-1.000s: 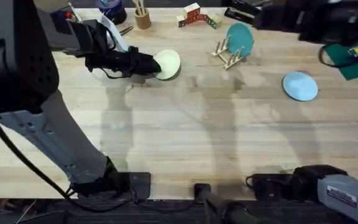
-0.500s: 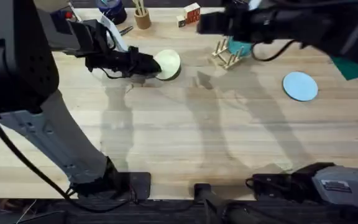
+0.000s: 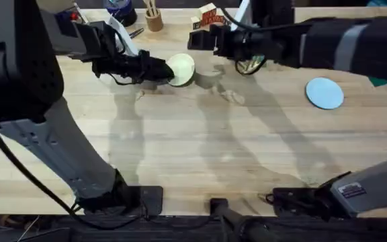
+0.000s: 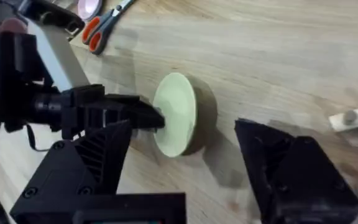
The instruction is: Pick up the plates from the table one by one and place each into a slot on the dish rack.
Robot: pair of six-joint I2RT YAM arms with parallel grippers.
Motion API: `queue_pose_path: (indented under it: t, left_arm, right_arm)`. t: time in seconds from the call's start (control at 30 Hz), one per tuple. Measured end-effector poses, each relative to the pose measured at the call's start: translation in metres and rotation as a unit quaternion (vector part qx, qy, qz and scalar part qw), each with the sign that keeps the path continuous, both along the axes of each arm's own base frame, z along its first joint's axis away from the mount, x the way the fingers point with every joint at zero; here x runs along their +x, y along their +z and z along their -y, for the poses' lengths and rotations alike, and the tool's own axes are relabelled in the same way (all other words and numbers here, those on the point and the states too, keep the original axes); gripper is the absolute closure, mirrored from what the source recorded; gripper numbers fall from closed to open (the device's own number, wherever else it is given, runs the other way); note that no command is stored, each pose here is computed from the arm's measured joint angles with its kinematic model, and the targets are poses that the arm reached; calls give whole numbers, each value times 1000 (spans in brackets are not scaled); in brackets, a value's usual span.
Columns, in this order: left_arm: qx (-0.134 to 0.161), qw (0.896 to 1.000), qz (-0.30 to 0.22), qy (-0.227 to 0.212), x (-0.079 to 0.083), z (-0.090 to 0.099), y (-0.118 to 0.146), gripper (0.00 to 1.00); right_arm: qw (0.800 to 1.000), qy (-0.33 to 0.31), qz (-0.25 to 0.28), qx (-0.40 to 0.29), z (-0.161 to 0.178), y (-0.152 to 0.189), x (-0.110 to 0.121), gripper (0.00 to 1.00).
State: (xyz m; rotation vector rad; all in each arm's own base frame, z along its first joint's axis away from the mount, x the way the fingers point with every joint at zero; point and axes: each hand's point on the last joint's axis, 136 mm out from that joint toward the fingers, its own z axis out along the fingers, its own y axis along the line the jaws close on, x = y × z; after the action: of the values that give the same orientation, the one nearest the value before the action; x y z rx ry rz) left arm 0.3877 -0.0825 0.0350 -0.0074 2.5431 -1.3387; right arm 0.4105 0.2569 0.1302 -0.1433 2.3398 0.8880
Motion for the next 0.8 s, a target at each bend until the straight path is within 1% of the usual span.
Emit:
queue_pose_path:
  t: [0.33,0.6,0.7,0.8]
  left_arm:
    - [0,1000,0,0,0,0,0,960]
    - [-1,1000,0,0,0,0,0,960]
    - [-1,1000,0,0,0,0,0,960]
    - [-1,1000,0,0,0,0,0,960]
  right_arm:
    - [999,-18,-25,34,-19,-23,9,14]
    - [997,-20,-59,36,-30,-49,3,15]
    - [997,-19,-61,38,-35,-52,4,14]
    - [997,-18,-58,44,-42,-52,9,18]
